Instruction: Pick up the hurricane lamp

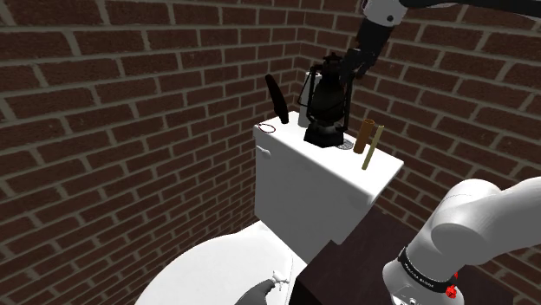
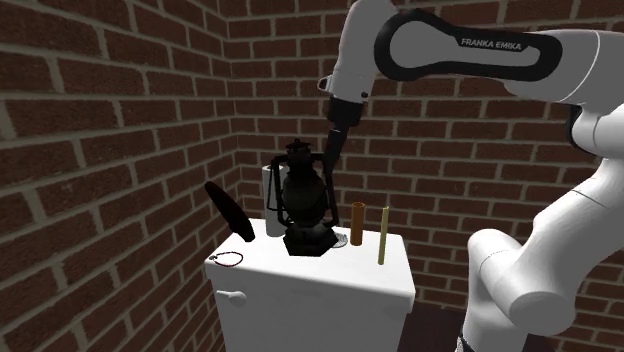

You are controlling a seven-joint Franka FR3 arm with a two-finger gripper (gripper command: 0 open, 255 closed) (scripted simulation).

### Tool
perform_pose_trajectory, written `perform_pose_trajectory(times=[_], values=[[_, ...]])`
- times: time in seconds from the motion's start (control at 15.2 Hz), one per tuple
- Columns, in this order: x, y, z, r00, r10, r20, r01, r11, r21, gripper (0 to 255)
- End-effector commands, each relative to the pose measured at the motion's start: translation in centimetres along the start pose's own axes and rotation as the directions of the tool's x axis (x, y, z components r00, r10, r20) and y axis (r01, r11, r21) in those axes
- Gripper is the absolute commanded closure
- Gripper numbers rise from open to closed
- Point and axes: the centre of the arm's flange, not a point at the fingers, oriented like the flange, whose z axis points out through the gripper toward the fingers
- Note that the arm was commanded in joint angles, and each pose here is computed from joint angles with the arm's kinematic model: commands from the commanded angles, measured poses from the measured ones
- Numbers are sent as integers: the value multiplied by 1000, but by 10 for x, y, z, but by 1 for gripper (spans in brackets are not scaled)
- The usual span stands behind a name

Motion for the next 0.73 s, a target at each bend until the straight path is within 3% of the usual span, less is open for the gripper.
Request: perform_pose_trajectory(times=[0.0, 0.13, 0.66], values=[[16, 14, -14, 999, 34, -13, -34, 999, 11, 0], [31, 30, -26, 998, 65, -23, -65, 998, 23, 0], [22, 28, 13, 998, 65, -23, -65, 998, 23, 0]])
